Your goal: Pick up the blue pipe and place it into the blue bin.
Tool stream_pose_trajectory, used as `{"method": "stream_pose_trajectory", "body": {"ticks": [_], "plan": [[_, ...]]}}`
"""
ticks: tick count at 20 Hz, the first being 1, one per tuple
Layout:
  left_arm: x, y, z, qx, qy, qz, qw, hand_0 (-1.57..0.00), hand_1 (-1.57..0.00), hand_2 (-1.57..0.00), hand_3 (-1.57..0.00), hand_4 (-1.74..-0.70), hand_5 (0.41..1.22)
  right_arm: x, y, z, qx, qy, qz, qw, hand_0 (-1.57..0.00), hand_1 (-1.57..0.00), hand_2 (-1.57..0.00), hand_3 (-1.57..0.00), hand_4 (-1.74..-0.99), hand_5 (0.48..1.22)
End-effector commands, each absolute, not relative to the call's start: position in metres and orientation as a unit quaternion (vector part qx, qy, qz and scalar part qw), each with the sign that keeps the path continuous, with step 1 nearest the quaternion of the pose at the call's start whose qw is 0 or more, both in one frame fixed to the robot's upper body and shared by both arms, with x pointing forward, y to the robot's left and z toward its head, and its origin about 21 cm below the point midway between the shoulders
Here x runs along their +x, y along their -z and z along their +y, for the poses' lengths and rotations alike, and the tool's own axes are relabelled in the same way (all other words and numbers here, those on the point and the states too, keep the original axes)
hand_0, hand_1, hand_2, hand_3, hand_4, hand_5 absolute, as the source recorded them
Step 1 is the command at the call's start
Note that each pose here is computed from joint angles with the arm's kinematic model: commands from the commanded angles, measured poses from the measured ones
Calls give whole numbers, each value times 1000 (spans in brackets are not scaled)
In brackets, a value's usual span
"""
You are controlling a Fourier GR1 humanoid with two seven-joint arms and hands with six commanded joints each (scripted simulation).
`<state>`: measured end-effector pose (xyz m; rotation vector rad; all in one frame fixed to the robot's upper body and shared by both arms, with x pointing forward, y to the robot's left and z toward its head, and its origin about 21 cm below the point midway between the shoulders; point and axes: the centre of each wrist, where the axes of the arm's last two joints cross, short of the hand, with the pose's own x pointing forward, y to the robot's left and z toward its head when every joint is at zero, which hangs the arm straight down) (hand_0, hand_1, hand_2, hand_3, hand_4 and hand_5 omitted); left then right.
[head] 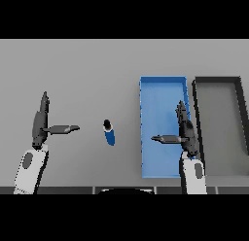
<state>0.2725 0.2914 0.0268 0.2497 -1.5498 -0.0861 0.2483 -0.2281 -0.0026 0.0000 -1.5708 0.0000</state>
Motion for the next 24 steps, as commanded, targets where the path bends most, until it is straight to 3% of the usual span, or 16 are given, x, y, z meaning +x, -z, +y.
{"method": "stream_pose_trajectory", "body": {"ticks": [1,6,8,10,16,24], "plan": [[273,-27,292,112,39,-699,705,1,1,1,1,-1006,586,248,3,-228,0,0,-707,707,1,1,1,1,-1222,603],[271,-27,295,114,41,-701,703,1,1,1,1,-1006,586,249,2,-227,-1,1,-711,703,1,1,1,1,-1222,603],[258,-23,316,79,151,-702,691,1,1,1,1,-1011,588,235,-2,-241,-26,-86,-732,676,1,1,1,1,-1227,603],[253,-26,324,65,191,-703,682,1,1,1,1,-1010,588,230,-6,-238,-30,-118,-733,669,1,1,1,1,-1228,599],[250,-28,325,16,219,-702,677,1,1,1,1,-1023,594,228,-11,-245,-41,-132,-722,677,1,1,1,1,-1218,589],[235,-38,291,-72,333,-645,684,1,1,1,1,-1063,498,228,-14,-242,-29,-141,-742,655,1,1,1,1,-1233,604]]}}
